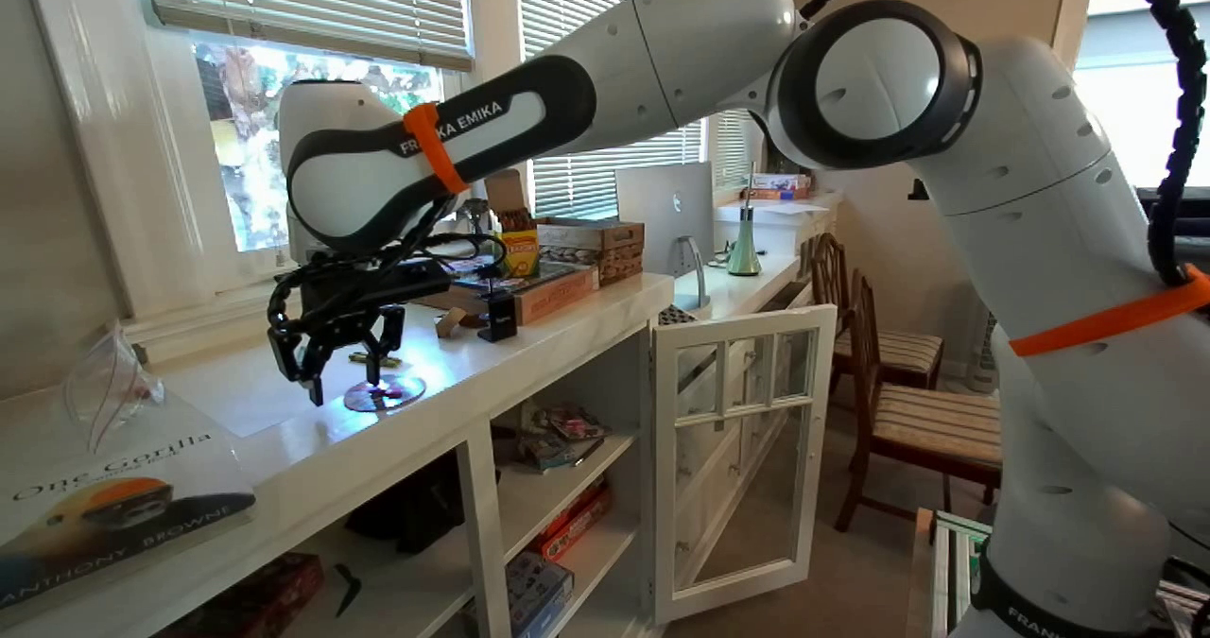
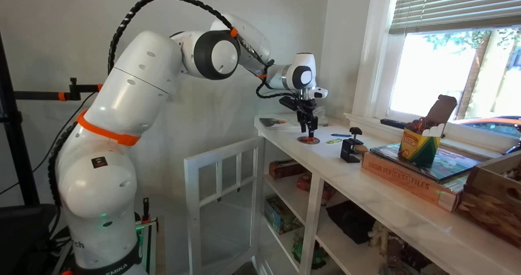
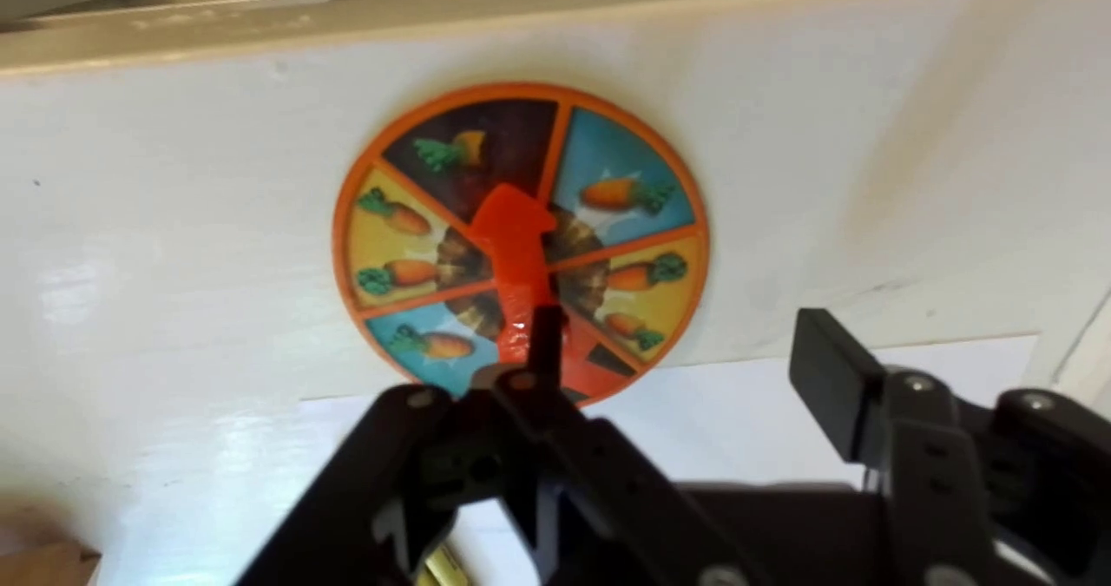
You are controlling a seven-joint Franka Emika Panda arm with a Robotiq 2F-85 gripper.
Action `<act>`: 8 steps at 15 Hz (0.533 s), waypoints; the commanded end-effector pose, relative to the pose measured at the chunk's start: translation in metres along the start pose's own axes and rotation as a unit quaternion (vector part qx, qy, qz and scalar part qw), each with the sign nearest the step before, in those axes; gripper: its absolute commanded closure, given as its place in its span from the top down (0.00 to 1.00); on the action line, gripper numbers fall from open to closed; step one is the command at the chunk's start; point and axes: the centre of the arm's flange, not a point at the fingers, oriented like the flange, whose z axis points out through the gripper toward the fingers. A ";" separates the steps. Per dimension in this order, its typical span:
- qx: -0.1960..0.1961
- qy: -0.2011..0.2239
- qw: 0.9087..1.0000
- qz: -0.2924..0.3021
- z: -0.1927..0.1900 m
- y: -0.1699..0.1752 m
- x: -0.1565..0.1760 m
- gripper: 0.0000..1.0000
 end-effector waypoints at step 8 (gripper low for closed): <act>-0.005 -0.009 1.000 -0.005 0.003 -0.005 0.003 0.72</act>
